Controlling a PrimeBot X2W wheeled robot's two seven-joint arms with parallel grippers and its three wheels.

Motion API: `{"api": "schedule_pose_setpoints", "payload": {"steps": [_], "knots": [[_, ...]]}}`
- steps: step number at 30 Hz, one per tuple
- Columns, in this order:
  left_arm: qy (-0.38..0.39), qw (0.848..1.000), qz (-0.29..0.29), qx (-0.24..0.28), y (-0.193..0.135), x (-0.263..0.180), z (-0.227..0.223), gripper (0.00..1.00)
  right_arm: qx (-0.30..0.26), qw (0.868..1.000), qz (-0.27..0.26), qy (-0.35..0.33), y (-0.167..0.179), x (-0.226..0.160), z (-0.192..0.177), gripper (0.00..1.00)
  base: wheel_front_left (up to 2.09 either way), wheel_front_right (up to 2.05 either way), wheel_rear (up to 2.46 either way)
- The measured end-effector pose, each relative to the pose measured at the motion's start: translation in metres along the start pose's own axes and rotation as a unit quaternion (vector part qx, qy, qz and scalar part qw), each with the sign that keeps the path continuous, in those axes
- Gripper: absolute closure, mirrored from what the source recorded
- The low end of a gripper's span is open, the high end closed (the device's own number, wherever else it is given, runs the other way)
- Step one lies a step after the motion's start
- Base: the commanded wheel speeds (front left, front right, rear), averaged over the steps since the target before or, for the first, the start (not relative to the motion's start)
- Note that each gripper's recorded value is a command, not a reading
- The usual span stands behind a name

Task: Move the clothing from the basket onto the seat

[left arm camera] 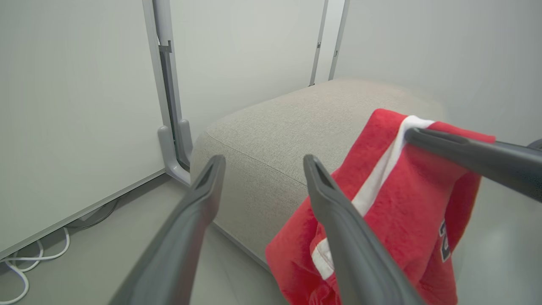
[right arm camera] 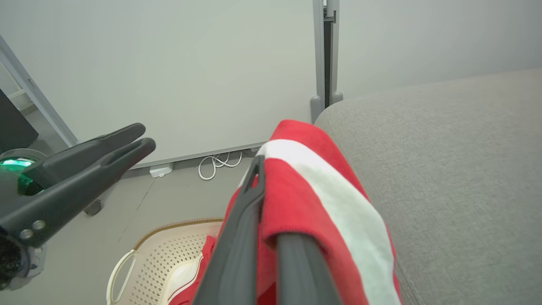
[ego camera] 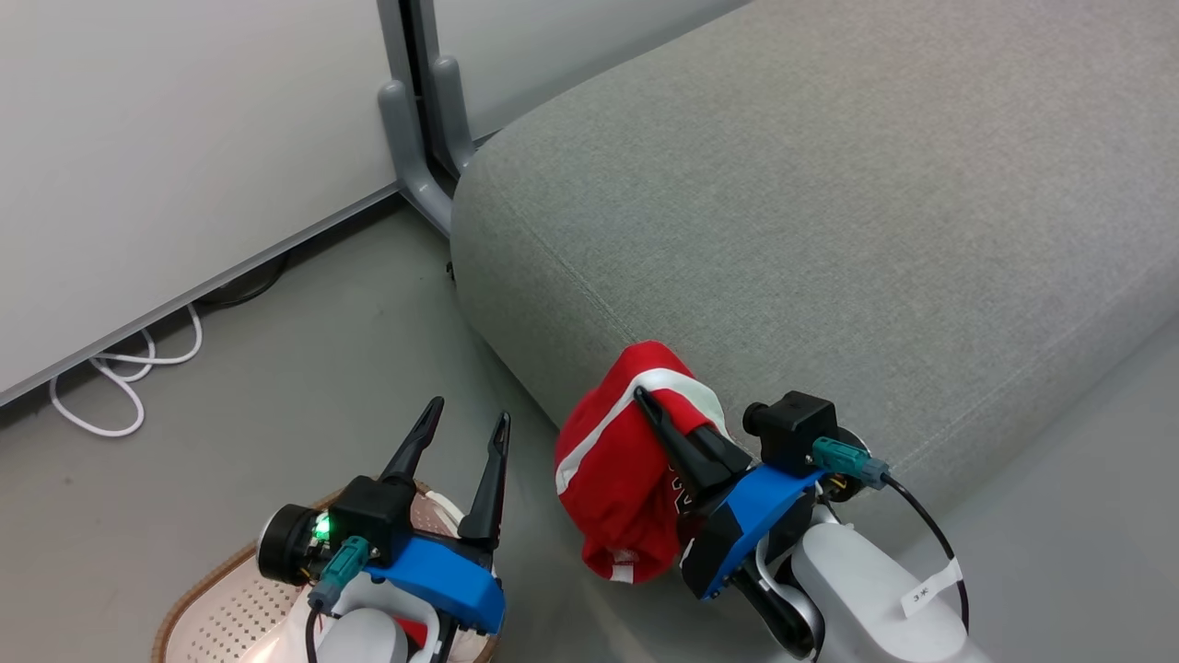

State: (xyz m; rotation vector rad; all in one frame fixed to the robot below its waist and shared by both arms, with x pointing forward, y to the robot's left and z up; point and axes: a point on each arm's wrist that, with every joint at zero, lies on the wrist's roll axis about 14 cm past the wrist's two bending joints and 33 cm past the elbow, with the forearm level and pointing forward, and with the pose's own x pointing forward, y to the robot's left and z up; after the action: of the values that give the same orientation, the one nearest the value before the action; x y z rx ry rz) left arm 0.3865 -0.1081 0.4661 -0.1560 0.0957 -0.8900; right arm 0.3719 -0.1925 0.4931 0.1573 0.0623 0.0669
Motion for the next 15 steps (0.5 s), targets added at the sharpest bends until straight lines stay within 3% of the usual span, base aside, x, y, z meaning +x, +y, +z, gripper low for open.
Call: {"api": "schedule_pose_setpoints", "payload": {"steps": [15], "knots": [[0.01, 0.999, -0.036, -0.002, -0.014, 0.014, -0.009, 0.0, 0.007, 0.999, -0.038, -0.003, -0.021, -0.009, -0.002, 1.0, 0.0, 0.0, 0.0]]}}
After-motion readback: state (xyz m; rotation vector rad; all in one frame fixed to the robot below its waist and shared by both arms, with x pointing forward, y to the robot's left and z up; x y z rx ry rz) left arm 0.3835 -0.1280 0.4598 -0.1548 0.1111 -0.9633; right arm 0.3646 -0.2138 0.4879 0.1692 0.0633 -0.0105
